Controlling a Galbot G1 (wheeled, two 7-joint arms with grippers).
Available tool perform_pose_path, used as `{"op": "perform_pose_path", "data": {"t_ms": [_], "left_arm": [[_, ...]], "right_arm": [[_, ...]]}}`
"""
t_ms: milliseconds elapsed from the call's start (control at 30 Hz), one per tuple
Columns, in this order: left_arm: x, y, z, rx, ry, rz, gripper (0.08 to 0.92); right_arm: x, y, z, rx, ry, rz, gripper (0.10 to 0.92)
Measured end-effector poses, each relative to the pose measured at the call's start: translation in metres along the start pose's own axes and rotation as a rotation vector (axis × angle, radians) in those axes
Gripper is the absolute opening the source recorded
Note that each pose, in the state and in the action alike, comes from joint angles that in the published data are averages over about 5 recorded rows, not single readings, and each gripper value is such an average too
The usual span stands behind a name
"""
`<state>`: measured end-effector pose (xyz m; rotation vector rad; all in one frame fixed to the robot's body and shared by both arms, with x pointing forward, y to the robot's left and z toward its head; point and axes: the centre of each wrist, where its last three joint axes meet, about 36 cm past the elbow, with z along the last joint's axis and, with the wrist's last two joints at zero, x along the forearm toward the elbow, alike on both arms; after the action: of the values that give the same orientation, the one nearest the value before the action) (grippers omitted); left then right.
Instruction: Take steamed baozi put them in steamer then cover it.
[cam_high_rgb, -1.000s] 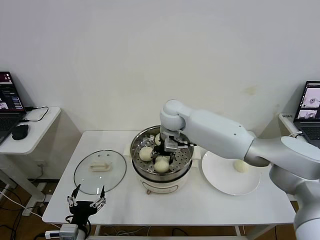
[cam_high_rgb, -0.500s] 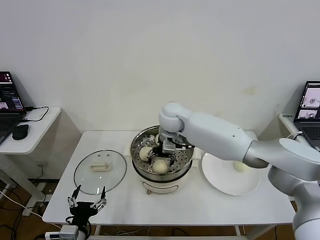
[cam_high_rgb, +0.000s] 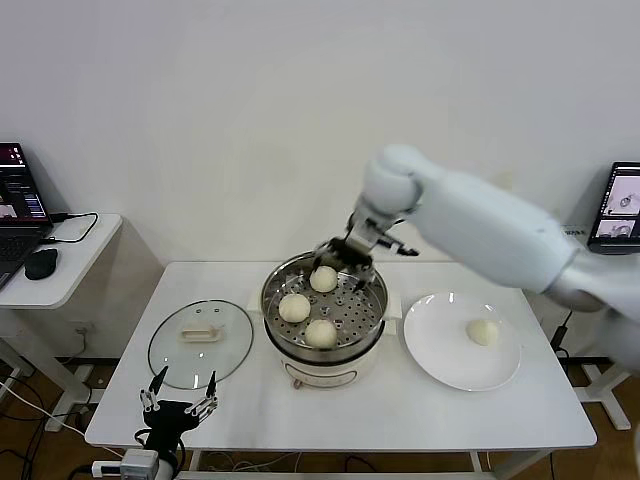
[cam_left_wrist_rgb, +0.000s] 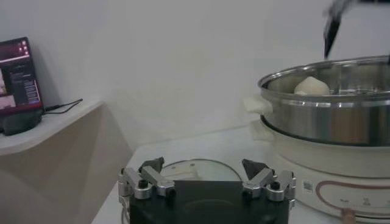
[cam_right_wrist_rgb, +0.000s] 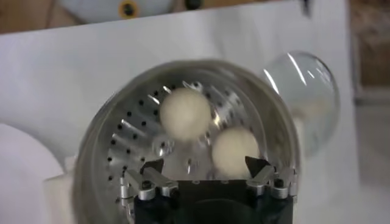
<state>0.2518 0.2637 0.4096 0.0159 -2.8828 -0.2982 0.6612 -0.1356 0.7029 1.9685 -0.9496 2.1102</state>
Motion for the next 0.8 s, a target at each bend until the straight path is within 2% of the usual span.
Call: {"op": "perform_pose_path", "data": {"t_ms": [200, 367, 567, 800], "left_arm": [[-0.001, 0.000, -0.002, 0.001, -0.004, 0.017, 0.823], [-0.002, 0.000, -0.001, 0.002, -0.002, 0.033, 0.823], [-0.004, 0.001, 0.001, 0.007, 0.004, 0.043, 0.823], [-0.007, 0.002, 0.006, 0.008, 0.018, 0.041, 0.823]], "right_arm": [[0.038, 0.054, 0.041, -0.353, 0.057, 0.053, 0.823], [0.048, 0.109, 0.076, -0.629, 0.109, 0.067, 0.823], [0.035, 0.164, 0.106, -0.839, 0.180, 0.055, 0.823], [-0.002, 0.213, 0.132, -0.960, 0.260, 0.008, 0.823]]}}
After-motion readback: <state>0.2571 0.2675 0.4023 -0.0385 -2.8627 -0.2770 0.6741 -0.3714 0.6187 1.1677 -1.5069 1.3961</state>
